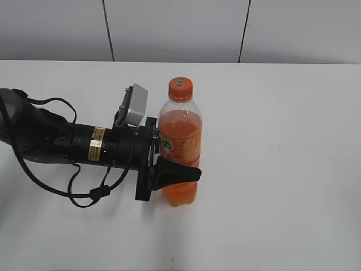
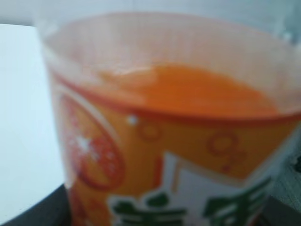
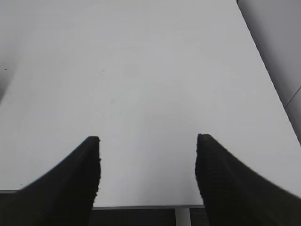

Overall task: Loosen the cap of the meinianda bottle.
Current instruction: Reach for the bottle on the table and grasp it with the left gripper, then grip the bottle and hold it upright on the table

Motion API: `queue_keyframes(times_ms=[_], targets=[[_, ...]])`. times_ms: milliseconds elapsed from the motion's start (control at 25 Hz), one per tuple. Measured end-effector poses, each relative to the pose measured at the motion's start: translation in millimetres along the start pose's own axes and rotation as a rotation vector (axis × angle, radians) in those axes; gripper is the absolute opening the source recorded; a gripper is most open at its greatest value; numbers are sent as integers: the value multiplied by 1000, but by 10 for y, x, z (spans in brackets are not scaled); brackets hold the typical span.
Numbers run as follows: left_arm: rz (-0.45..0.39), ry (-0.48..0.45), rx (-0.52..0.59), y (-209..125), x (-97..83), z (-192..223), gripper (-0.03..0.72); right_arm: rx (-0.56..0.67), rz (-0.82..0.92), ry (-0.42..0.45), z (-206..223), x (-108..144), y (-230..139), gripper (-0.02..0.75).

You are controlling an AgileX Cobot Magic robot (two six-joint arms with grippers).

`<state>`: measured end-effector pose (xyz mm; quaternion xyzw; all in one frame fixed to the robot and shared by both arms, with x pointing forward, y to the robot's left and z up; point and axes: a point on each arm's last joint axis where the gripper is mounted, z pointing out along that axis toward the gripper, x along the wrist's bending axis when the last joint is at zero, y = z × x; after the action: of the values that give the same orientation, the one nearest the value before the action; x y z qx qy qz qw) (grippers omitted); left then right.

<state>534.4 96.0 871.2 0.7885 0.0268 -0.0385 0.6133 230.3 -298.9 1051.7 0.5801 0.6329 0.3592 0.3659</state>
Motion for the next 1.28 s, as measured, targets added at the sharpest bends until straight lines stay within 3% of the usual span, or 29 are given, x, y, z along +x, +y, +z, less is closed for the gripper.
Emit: queue_keyframes(times_ms=[120, 360, 520, 840, 1280], targets=[[4, 44, 4, 26, 114, -31, 426, 0, 0, 0, 0, 0, 0, 480], [32, 134, -37, 267, 511, -154, 426, 0, 0, 0, 0, 0, 0, 480], [50, 172, -57, 346, 651, -261, 426, 0, 3, 6, 0, 5, 0, 480], [9, 150, -8, 81, 691, -267, 426, 0, 3, 6, 0, 5, 0, 480], [20, 126, 10, 66, 670, -264, 426, 0, 3, 6, 0, 5, 0, 480]])
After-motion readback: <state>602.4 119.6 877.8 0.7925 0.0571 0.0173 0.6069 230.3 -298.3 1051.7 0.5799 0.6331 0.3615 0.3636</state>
